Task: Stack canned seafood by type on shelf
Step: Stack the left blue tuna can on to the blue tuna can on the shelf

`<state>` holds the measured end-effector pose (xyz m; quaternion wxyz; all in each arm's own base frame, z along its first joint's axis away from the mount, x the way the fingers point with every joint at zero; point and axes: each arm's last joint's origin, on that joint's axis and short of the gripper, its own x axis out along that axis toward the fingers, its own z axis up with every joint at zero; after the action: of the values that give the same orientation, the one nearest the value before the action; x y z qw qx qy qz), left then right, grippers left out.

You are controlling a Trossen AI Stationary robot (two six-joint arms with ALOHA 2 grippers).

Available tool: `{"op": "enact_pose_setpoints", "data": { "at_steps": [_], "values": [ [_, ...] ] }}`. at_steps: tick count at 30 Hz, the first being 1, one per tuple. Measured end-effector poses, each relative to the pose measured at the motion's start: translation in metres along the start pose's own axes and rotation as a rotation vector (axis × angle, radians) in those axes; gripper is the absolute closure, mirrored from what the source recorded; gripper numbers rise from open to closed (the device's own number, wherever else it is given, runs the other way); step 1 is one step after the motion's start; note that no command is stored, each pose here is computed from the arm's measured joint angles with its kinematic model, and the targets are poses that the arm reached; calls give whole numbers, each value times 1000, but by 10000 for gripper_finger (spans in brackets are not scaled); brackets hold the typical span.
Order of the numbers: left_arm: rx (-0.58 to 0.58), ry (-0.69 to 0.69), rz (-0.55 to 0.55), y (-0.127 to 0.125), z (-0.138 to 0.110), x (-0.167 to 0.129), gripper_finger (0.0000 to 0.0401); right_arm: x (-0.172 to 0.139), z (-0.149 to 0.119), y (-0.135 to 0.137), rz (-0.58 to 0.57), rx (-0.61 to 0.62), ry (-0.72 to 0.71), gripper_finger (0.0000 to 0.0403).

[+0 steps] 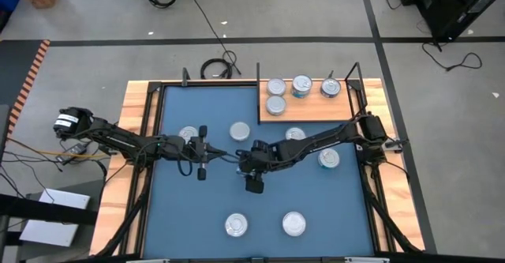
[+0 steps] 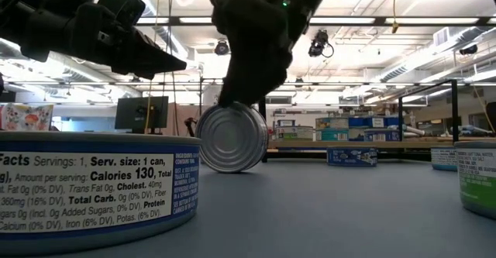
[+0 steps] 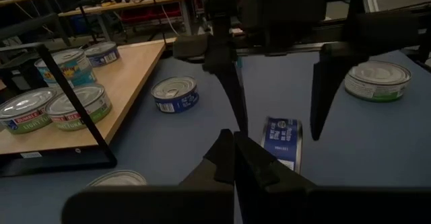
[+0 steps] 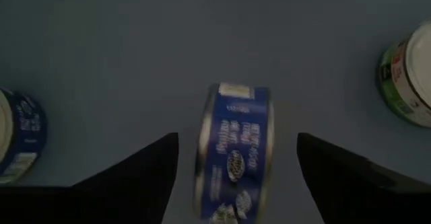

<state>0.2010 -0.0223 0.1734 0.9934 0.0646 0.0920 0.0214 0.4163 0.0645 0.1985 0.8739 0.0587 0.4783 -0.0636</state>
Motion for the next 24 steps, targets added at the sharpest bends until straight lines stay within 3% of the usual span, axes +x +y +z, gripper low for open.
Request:
{"op": "enact_pose_setpoints", "data": {
  "at_steps": [12,20,24],
  "values": [
    [1,6,3,0,-1,0,400,3,-2,-1,4,-19,21,167],
    [1,7,4,0,-1,0,400,3,-2,-3,30,-69,30,263],
    [1,7,3,0,-1,0,400,3,-1,-3,31,-99,29,263]
  ]
}}
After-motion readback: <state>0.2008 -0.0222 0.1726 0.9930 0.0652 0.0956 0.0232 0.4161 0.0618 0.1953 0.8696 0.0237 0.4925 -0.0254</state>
